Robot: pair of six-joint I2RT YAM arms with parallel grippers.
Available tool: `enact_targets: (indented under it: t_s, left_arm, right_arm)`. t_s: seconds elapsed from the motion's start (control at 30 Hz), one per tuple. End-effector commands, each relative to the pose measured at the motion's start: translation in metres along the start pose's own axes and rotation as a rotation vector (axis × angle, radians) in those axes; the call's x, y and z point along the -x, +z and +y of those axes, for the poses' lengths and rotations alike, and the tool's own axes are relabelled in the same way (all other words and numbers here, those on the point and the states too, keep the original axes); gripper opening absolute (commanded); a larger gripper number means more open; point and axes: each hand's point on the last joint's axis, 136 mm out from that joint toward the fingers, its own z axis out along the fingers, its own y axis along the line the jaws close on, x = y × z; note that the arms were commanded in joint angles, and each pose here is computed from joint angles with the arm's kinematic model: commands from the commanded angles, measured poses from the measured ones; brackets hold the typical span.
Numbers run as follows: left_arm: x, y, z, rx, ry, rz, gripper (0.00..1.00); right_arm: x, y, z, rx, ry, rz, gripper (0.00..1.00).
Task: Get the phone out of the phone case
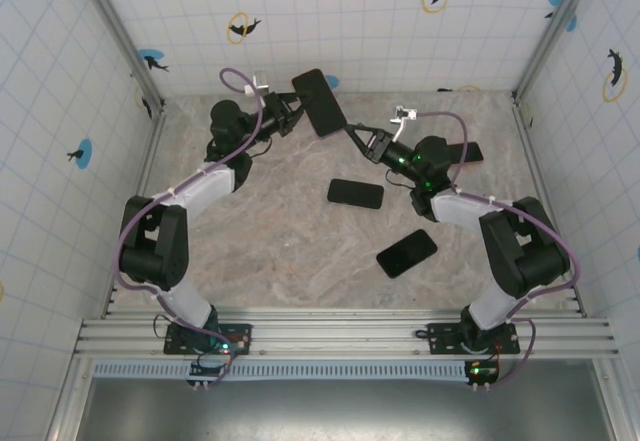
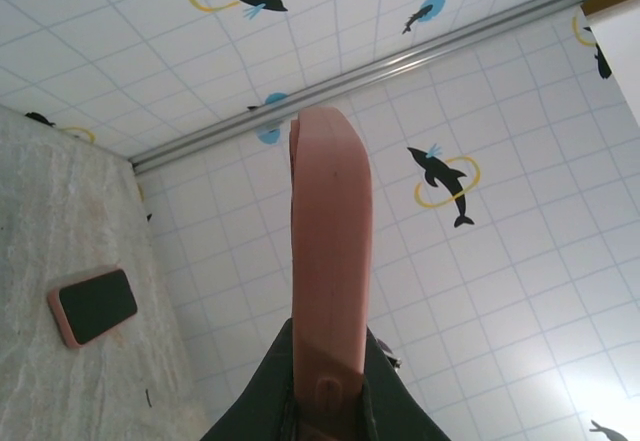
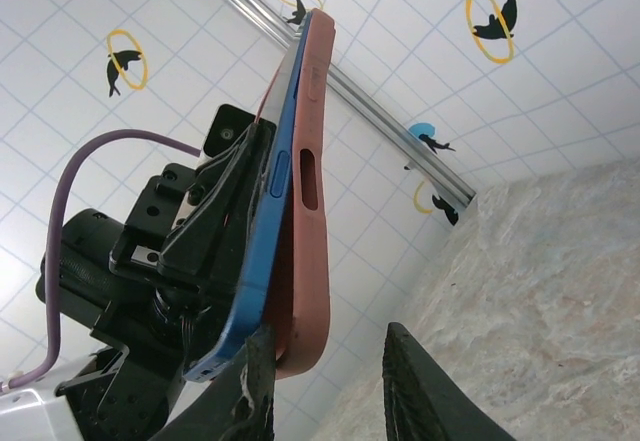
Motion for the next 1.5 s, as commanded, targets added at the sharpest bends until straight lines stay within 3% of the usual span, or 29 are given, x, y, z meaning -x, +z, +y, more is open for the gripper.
enact_targets:
  t_s: [0.0, 0.67, 0.83, 0.97, 1.23, 1.47]
  left_arm:
    - [-0.003, 0.003, -0.029, -0.098, 0.046, 0.001, 0.0]
    - [-0.002, 0.013, 0.012, -0.026, -0.1, -0.047, 0.0]
    - [-0.005, 0.013, 0.021, -0.006, -0.113, -0.041, 0.0]
    - [-0.01, 0.014, 0.031, 0.02, -0.129, -0.022, 0.0]
    - [-0.013, 0.011, 0.045, 0.052, -0.148, -0.01, 0.13]
    - [-0.011, 0.005, 0.049, 0.083, -0.129, -0.032, 0.33]
  right_arm:
    - [0.008, 0.008, 0.011, 0.051, -0.011, -0.017, 0.31]
    - [0.014, 0.041, 0.032, 0.139, 0.264, -0.05, 0.3]
    - [0.016, 0.042, 0.032, 0.148, 0.302, -0.064, 0.26]
    - [0.018, 0.042, 0.031, 0.161, 0.322, -0.066, 0.17]
    - [0.017, 0.037, 0.026, 0.174, 0.382, -0.069, 0.06]
    - [0.012, 0.035, 0.015, 0.134, 0.406, -0.066, 0.04]
